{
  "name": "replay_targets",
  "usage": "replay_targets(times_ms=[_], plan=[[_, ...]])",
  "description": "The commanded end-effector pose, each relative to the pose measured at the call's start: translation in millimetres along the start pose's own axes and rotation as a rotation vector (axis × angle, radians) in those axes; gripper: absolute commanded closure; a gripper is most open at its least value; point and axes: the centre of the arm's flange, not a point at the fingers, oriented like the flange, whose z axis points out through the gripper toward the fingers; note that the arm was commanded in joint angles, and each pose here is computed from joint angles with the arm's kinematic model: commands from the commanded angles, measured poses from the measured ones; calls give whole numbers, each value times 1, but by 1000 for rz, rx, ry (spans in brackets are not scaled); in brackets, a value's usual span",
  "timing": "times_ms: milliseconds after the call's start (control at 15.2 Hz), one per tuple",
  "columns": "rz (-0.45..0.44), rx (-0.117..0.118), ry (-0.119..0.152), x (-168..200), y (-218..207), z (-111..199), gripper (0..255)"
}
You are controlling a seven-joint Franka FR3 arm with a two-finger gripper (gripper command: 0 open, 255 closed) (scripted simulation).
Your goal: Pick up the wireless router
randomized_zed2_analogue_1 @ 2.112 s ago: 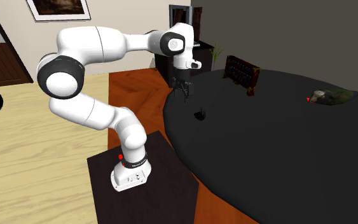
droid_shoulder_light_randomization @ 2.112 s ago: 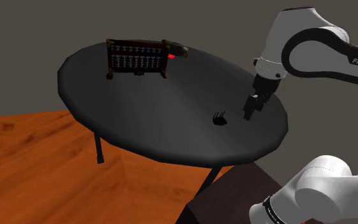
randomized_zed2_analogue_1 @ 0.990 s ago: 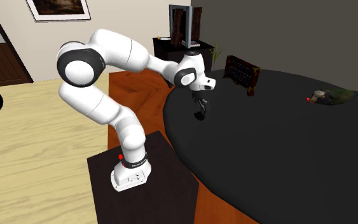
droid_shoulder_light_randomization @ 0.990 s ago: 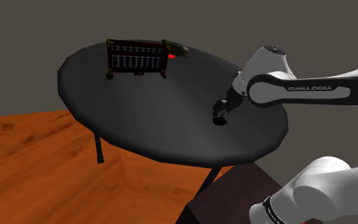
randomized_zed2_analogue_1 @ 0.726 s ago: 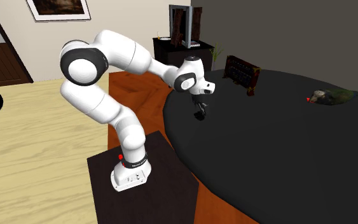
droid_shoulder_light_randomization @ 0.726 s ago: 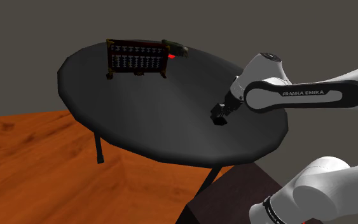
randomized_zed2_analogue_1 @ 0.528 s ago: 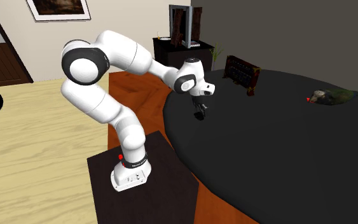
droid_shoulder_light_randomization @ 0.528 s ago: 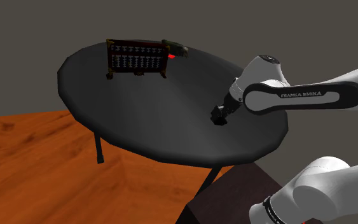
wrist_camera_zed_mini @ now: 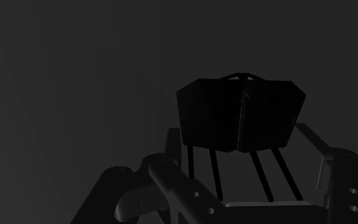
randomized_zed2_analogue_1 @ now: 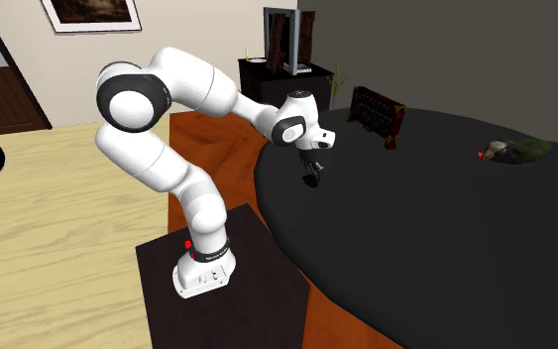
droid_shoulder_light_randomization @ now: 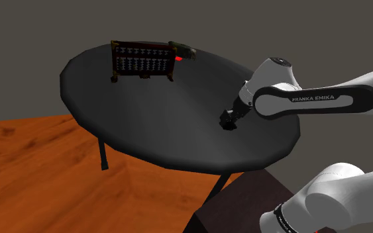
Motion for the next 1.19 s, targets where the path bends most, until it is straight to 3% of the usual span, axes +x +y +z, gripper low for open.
replay_targets(times_ms=[0,1122], plan=[[0,0,-2,-1,0,0,255],[0,0,-2,19,1,-78,255]])
